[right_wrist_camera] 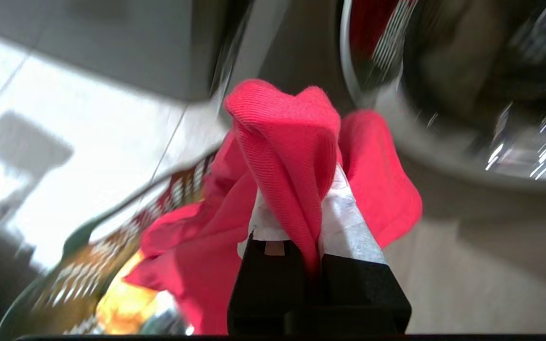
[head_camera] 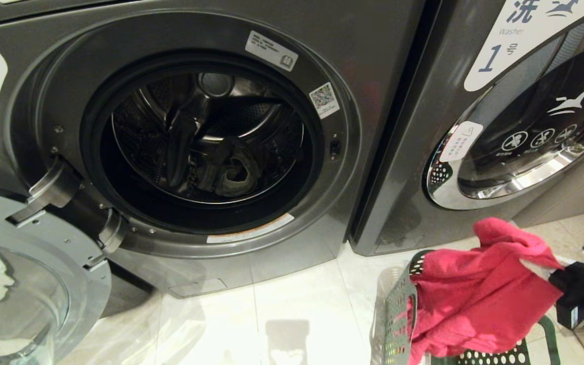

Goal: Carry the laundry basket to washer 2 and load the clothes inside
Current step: Place the clothes into the washing machine

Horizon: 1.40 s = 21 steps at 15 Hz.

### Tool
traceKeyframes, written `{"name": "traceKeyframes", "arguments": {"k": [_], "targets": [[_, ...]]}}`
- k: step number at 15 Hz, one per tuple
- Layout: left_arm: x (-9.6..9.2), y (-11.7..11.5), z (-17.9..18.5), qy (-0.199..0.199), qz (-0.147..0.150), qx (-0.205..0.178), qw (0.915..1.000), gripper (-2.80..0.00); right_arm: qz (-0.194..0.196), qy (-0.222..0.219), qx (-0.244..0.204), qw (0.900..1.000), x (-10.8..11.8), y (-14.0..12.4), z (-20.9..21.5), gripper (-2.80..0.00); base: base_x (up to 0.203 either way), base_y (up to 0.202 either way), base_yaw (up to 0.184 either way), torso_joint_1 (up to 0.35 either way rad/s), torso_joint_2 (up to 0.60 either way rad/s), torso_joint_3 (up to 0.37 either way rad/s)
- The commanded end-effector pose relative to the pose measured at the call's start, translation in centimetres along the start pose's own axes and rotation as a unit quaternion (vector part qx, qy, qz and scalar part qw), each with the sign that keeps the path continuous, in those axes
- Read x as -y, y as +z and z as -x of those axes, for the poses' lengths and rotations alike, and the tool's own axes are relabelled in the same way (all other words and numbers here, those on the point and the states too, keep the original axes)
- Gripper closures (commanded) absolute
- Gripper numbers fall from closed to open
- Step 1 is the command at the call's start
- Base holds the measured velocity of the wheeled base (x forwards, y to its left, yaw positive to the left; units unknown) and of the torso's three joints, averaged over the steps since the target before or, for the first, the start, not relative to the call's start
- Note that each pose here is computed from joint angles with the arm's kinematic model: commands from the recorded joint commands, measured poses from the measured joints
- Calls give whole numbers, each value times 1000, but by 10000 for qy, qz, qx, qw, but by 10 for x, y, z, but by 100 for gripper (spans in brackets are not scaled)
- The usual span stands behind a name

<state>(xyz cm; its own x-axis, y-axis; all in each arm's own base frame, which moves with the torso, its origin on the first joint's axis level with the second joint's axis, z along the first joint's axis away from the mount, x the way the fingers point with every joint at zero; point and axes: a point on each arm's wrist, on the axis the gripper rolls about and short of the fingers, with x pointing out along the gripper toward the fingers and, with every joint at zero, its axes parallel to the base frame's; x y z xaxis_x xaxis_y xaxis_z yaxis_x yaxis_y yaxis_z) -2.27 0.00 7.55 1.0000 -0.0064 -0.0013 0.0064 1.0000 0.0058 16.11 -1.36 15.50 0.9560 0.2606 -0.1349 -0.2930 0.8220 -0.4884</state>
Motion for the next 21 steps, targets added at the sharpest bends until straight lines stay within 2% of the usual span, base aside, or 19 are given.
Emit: {"name": "traceKeyframes", "arguments": {"k": [1,6,8,11,15,19,21], "targets": [[0,0,0,1,-2,-1,10000,0,350,-202,812,9959,8,30,2,0,0,0,0,0,0,0],[0,0,0,1,-2,-1,10000,0,555,11,1894,9803,5,70,-6,0,0,0,0,0,0,0],[0,0,0,1,-2,-1,10000,0,541,232,2321,9709,-2,85,-7,0,0,0,0,0,0,0],[0,0,0,1,-2,-1,10000,0,514,736,2735,9577,-21,97,-4,0,0,0,0,0,0,0],[0,0,0,1,-2,-1,10000,0,515,1147,2958,9469,-37,103,-3,0,0,0,0,0,0,0],[0,0,0,1,-2,-1,10000,0,507,1205,2992,9452,-39,104,-3,0,0,0,0,0,0,0],[0,0,0,1,-2,-1,10000,0,501,1227,2946,9464,-40,103,-6,0,4,-6,135,1,4,0]]}}
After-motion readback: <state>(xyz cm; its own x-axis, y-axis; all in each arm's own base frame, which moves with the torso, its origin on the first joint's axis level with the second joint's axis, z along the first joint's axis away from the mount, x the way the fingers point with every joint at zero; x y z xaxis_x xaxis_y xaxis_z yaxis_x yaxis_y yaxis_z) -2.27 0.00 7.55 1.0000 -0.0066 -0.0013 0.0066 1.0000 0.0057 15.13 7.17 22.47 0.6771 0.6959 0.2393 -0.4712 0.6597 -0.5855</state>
